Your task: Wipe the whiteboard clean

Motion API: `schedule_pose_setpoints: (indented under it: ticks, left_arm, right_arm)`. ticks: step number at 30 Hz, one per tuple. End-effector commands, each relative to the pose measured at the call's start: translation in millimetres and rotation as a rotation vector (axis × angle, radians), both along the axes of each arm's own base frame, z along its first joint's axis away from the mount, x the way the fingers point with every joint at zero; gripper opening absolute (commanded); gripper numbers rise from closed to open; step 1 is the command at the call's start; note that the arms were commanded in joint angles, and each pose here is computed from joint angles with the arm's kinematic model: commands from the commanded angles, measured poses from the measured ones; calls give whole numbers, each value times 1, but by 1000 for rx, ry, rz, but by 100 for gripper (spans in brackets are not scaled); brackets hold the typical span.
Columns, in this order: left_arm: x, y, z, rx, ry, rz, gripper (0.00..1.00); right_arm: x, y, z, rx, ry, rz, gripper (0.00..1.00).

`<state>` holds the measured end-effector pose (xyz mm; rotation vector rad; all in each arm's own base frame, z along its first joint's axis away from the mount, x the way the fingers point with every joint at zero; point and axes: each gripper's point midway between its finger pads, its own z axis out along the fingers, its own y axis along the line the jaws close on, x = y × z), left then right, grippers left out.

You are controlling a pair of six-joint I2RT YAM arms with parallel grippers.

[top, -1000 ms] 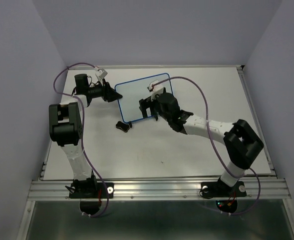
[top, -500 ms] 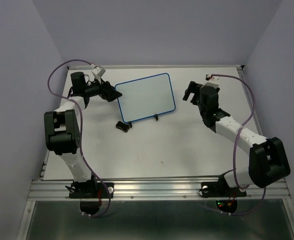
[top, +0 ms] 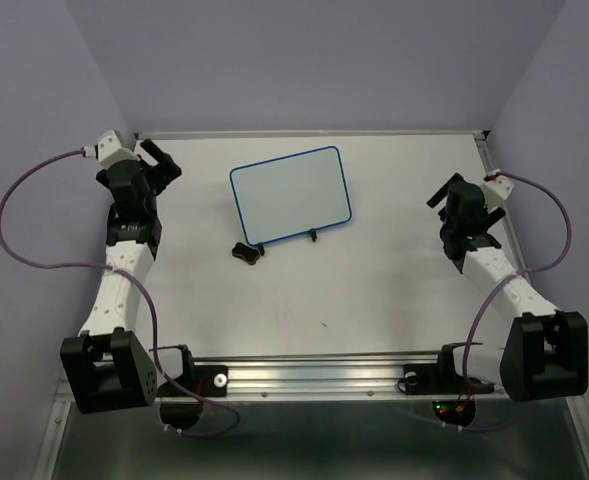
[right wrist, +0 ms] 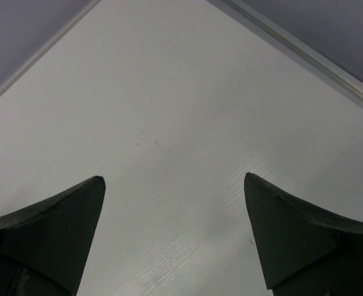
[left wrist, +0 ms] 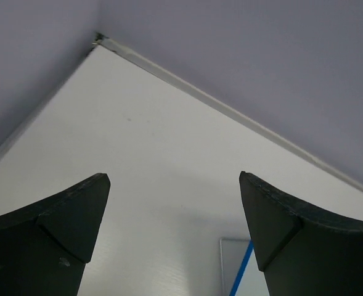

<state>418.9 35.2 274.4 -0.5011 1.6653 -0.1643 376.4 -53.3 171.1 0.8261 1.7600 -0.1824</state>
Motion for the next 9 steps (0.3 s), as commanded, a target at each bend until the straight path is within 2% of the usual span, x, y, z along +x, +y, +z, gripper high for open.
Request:
schedule_pose_setpoints:
  ticks: [1,5,9]
  left_arm:
    - [-40,61,6,-80,-22,421,99]
    - [-51,57,16,-109,-103,406,99]
    - [-57,58,23,-97,-124,405,99]
  right_arm:
    - [-8,-15,32,-18,-87,-101,100]
    - [-11,-16,39,-27,-99,-103,100]
    - [-16,-20,43,-39,-106,-122,100]
